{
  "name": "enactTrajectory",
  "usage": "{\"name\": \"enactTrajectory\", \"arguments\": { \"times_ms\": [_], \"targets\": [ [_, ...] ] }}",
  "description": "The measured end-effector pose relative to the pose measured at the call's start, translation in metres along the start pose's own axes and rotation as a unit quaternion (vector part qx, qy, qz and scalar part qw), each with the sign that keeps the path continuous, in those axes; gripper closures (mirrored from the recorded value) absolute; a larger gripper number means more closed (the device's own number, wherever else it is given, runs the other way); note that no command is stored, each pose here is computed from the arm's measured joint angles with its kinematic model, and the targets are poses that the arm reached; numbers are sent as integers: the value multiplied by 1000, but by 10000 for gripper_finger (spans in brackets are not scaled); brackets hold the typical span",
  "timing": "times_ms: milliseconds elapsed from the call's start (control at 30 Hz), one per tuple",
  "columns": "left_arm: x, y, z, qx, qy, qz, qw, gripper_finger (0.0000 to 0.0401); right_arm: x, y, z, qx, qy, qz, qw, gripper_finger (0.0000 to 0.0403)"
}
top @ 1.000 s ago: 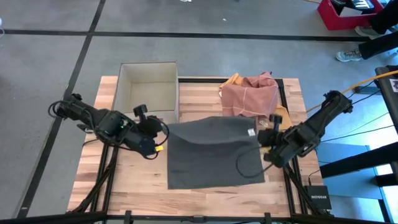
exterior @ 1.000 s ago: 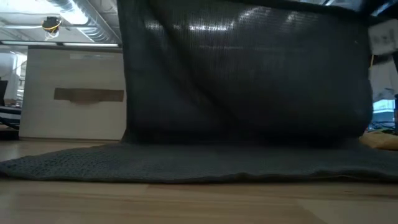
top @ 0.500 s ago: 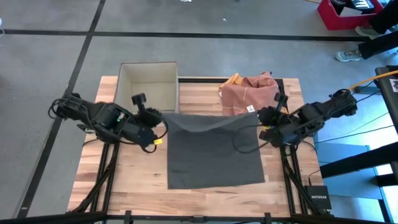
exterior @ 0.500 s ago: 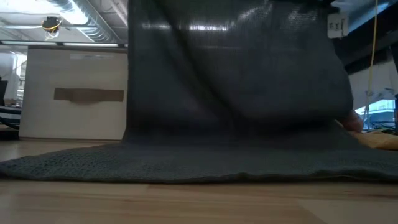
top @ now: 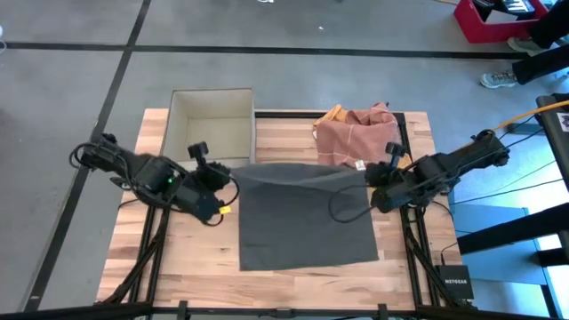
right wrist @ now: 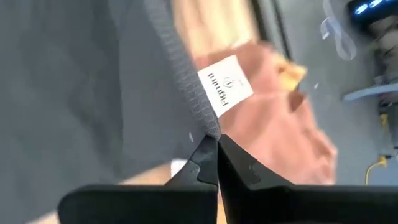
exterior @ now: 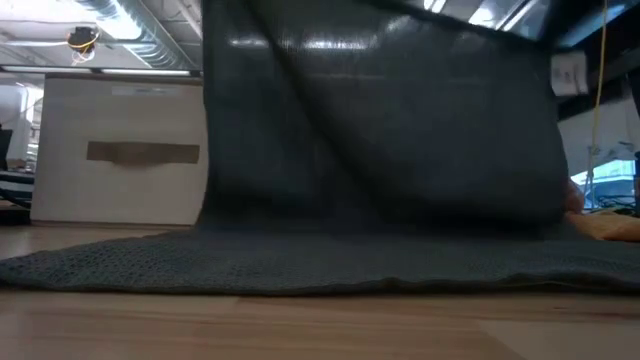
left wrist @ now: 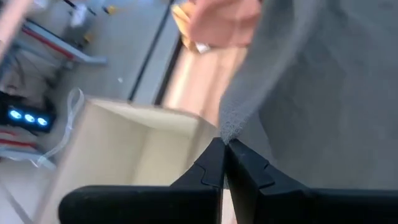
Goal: Fold towel
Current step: Fold the grey towel
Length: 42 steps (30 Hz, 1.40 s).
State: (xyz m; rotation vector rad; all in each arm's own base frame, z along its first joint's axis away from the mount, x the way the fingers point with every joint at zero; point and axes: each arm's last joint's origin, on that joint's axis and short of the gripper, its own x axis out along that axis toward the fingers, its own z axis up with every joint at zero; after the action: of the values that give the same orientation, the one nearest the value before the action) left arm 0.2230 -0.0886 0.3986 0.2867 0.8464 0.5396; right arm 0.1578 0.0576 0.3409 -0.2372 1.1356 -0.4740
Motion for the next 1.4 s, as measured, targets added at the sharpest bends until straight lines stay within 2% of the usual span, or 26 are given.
{"name": "enactTrajectory", "arguments": {
  "times_ms": [233, 400, 633, 833, 1100, 1233, 1400],
  "targets": [
    [9, -42, -26, -23, 21, -51, 998, 396, 16, 33, -18, -37, 21, 61, 997, 401],
    [6, -64, -27, -43, -9, -117, 992, 396, 2, 45, -23, -49, 12, 114, 992, 401],
    [3, -88, -28, -70, -23, -223, 972, 396, -16, 58, -32, -51, 22, 195, 979, 402],
    [16, -111, -49, -86, -4, -259, 962, 396, -11, 84, -43, -47, 22, 232, 971, 402],
    [35, -141, -81, -126, 26, -334, 934, 396, 9, 127, -60, -50, 43, 283, 957, 402],
    [44, -149, -95, -145, 31, -340, 929, 396, 24, 141, -71, -62, 88, 287, 952, 402],
    [54, -154, -106, -160, 29, -344, 925, 396, 37, 150, -77, -71, 112, 283, 950, 398]
  ]
}}
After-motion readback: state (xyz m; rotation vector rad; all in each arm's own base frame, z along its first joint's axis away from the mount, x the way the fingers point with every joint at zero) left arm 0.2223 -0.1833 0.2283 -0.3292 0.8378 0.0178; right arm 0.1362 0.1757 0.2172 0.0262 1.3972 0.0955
